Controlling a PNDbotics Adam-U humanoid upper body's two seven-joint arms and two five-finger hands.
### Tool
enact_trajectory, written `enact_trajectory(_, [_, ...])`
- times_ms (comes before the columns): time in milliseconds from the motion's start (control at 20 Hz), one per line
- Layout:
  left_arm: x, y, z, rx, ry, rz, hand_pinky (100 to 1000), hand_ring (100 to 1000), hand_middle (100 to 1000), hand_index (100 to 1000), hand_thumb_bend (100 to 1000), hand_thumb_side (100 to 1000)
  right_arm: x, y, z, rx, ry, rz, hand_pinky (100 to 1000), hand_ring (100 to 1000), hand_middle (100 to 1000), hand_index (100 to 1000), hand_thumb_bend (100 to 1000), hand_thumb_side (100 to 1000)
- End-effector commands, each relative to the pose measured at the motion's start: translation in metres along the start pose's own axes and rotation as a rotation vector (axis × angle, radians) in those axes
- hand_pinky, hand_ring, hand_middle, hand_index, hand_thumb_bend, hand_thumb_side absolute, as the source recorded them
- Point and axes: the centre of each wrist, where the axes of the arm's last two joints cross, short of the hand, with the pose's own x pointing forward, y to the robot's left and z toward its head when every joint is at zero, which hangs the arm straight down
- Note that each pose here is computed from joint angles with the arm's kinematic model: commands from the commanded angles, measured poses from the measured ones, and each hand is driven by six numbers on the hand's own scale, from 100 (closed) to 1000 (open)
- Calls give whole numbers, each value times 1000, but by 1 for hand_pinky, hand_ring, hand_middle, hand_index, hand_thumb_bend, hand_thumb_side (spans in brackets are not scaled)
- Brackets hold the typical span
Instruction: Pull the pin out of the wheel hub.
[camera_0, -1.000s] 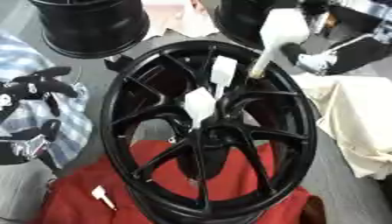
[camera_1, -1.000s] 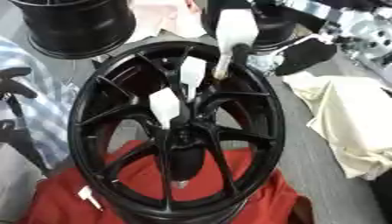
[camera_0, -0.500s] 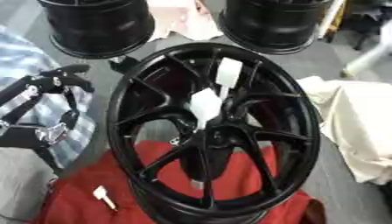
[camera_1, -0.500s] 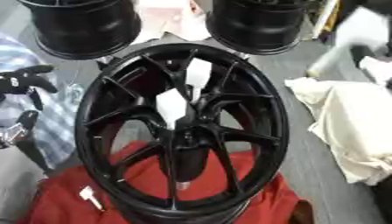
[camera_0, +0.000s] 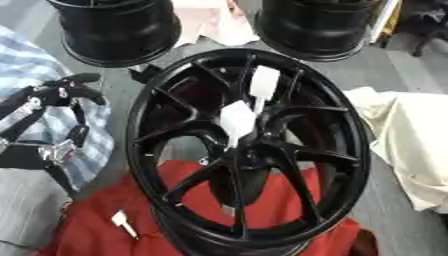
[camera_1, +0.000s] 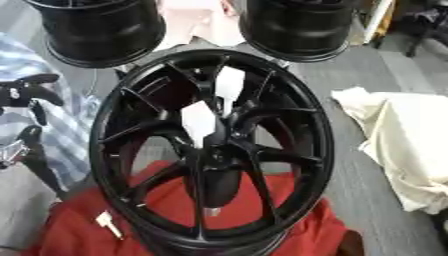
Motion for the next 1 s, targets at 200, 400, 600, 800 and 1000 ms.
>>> enact_trajectory(200, [1,9,8,-342,-233,-256,482,1000,706,860,100,400,1,28,18,-288,199,-107,787,881,1000,948,597,462])
enact_trajectory(400, [0,7,9,-340,-231,-251,483,1000,706,860,100,400,-1,43,20,-305,215,-144,778,868,989,939,580,462])
enact_trajectory(600, [0,6,8,-340,-234,-248,483,1000,706,860,100,402,7,52,18,-249,166,-175,757,840,951,925,513,449])
enact_trajectory(800, [-1,3,7,-344,-233,-243,483,1000,706,860,100,407,21,59,13,-158,84,-210,750,831,943,926,494,454])
enact_trajectory(1000, [-1,3,6,-343,-238,-243,482,1000,706,859,100,405,28,67,9,-90,-15,-258,747,822,932,927,465,453])
